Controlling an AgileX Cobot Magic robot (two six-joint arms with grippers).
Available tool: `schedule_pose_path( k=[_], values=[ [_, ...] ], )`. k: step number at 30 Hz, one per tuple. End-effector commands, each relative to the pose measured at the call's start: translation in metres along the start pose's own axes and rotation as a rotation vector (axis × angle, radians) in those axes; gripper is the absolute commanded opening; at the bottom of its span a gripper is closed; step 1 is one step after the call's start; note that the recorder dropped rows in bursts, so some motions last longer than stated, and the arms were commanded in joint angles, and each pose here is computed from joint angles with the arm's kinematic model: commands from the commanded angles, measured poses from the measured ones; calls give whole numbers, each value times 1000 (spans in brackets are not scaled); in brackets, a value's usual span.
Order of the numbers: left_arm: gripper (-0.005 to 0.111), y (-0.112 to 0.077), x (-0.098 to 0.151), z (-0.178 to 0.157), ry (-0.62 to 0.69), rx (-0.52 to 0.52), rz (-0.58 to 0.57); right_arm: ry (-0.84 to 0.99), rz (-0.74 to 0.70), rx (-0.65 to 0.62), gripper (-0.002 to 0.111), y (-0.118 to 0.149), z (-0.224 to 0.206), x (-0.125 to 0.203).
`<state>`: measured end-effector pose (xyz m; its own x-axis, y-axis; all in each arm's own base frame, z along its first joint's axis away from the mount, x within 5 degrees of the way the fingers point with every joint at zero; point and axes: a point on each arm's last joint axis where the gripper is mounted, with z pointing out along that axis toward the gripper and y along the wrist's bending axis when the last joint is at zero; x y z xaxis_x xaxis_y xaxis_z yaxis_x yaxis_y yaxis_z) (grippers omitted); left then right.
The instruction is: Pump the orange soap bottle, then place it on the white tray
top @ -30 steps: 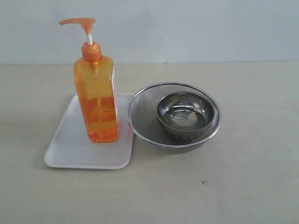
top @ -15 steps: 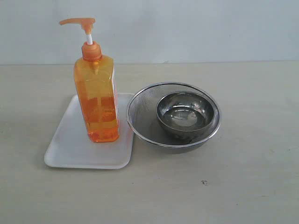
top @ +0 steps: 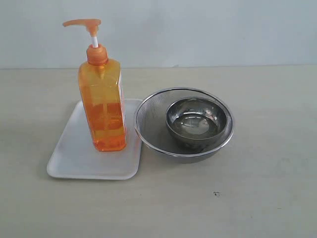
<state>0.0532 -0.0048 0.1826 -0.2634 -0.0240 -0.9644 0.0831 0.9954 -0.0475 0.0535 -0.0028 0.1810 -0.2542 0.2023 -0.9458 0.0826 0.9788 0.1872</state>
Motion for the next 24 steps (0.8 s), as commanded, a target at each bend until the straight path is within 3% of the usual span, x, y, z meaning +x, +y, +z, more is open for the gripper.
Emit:
schedule_pose_path(
  k=[1, 24],
  values=[
    [5, 0, 1, 0, 3, 0, -12, -15, -1, -2, 1, 0, 0, -1],
    [5, 0, 1, 0, 3, 0, -10, -8, 20, 0, 1, 0, 0, -1]
  ],
)
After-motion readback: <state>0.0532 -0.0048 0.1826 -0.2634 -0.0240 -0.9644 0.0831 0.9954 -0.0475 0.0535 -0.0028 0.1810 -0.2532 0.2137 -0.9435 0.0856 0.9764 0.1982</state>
